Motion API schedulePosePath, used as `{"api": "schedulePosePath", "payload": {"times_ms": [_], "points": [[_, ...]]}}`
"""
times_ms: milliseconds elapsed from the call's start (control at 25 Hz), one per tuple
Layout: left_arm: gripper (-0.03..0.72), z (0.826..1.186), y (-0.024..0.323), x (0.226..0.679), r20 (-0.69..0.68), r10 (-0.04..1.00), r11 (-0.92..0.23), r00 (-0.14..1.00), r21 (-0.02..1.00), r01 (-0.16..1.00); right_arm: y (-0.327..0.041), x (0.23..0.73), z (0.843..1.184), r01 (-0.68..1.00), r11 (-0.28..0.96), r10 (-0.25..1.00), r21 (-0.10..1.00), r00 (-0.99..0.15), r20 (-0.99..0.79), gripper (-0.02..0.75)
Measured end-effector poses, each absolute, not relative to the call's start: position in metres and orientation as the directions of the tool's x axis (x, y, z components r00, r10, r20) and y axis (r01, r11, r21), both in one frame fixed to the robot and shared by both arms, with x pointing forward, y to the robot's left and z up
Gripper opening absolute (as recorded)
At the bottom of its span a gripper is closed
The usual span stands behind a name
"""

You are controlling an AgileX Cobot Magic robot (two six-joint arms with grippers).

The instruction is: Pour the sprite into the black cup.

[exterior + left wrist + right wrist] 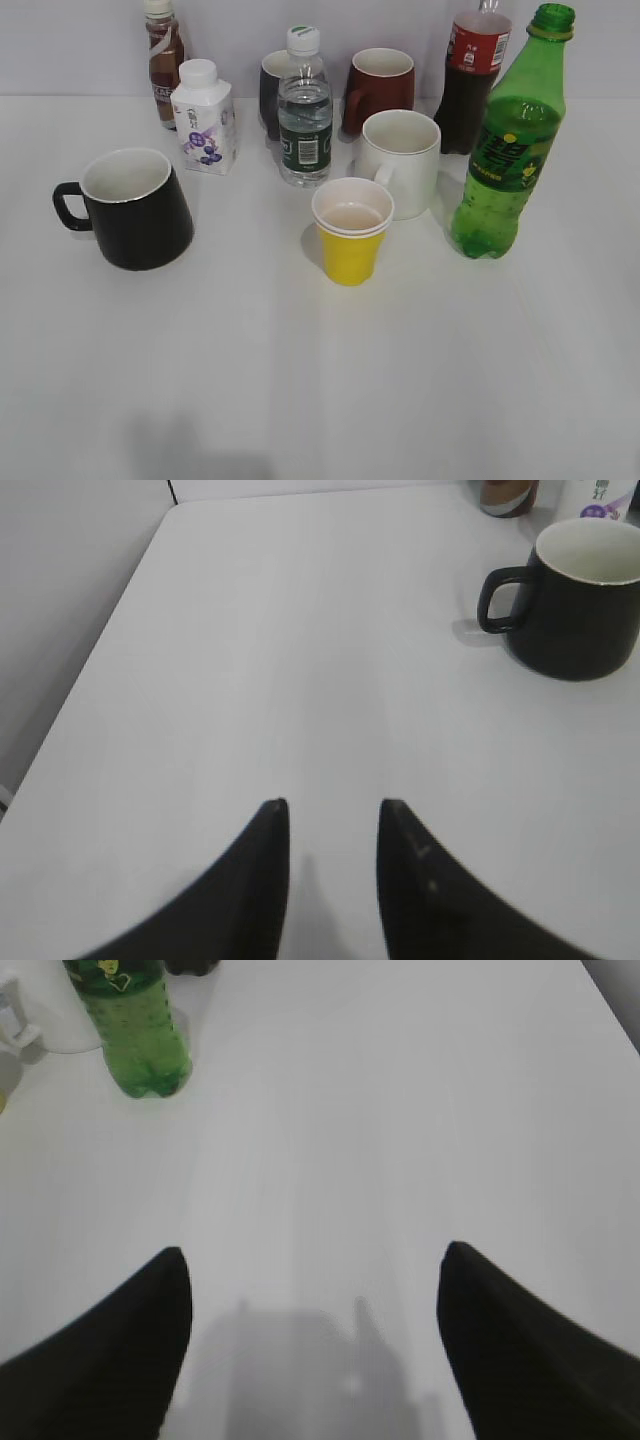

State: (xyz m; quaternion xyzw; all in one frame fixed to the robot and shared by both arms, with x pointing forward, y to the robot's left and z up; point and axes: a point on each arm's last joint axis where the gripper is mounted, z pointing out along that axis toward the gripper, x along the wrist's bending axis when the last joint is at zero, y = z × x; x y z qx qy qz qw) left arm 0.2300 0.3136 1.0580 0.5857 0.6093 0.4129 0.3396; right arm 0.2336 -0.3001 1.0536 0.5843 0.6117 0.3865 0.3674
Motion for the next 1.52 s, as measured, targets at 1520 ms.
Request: {"api": "schedulePosePath", "payload": {"times_ms": [1520], "points": [[0.393, 0.903, 0.277, 0.458, -0.024, 0.973, -0.041, 0.228, 0.961, 0.275, -0.3, 0.234, 1.054, 0.431, 0.018, 0.999, 0.902, -0.046, 0.002, 0.573]]}}
